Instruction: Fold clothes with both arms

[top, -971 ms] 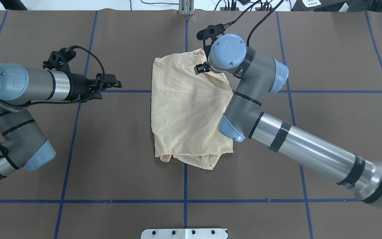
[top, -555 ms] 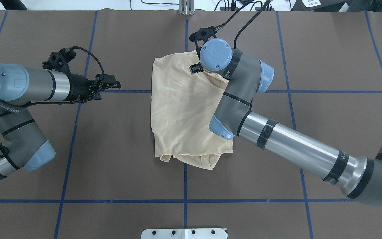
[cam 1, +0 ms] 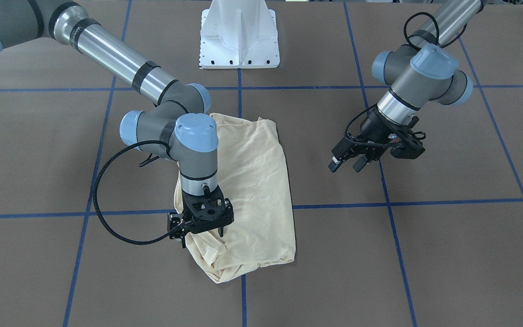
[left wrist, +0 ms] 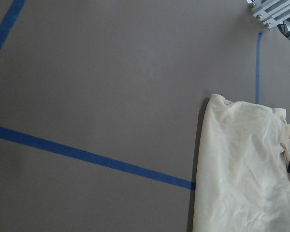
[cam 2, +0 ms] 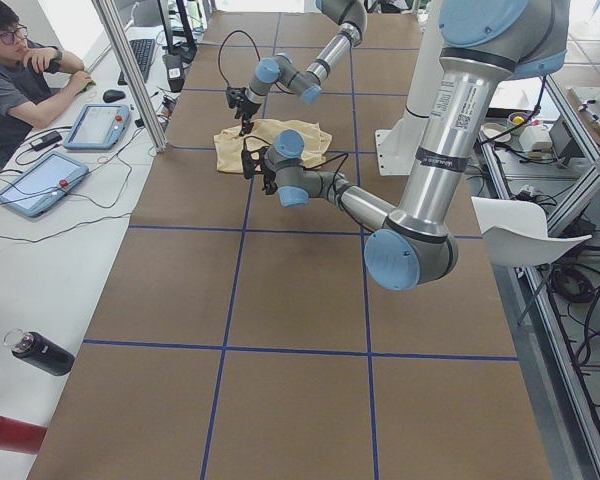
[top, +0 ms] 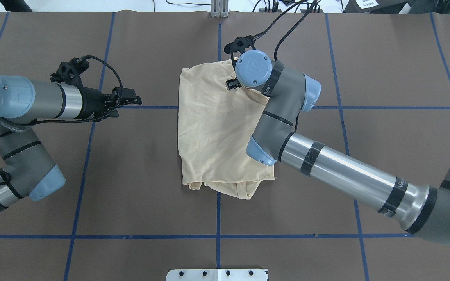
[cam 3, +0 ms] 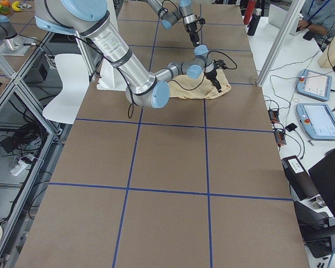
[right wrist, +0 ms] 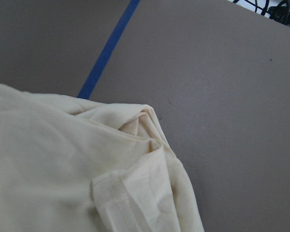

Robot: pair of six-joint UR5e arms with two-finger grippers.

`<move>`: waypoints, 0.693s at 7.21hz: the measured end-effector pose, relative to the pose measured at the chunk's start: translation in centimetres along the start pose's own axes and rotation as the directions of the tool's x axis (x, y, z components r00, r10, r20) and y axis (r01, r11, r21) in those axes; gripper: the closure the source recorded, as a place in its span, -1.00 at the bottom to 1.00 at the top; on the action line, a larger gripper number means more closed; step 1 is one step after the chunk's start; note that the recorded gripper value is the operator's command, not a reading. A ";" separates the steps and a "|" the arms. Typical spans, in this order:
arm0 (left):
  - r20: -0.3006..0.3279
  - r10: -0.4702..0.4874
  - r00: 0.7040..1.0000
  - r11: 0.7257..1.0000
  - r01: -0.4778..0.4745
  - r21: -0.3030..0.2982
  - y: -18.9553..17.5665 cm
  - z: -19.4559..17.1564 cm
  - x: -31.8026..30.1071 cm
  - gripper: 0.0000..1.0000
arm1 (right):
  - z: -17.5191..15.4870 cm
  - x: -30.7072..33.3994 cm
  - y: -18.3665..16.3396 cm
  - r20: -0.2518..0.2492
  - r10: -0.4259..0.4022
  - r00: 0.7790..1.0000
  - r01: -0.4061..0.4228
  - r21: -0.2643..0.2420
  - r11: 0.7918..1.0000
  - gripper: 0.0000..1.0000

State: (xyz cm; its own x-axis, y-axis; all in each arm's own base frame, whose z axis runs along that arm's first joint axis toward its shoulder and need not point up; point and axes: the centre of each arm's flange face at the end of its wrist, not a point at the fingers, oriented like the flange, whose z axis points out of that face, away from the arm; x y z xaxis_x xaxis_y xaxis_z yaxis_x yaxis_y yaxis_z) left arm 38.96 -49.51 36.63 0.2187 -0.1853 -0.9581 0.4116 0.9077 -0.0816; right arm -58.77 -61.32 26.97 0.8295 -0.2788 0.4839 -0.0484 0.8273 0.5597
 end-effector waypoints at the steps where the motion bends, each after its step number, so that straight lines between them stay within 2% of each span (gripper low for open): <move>1: 0.000 0.000 1.000 1.000 0.000 0.000 0.0 0.0 0.0 -0.99 | 0.2 0.1 0.1 -0.003 -0.001 1.000 0.001 -0.003 1.000 -1.00; 5: -0.004 0.000 1.000 1.000 0.000 0.001 0.0 0.0 0.3 -1.00 | 1.5 1.6 0.1 -0.030 0.007 1.000 -0.007 -0.020 1.000 -1.00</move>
State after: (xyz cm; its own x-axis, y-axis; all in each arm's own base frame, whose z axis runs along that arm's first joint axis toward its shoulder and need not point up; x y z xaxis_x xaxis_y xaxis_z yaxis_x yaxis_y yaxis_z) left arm 39.03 -49.58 36.35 0.2148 -0.1837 -0.9592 0.4125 0.9073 -0.0814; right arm -58.30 -62.38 28.83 0.8456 -0.2585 0.4671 -0.0431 0.8390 0.5424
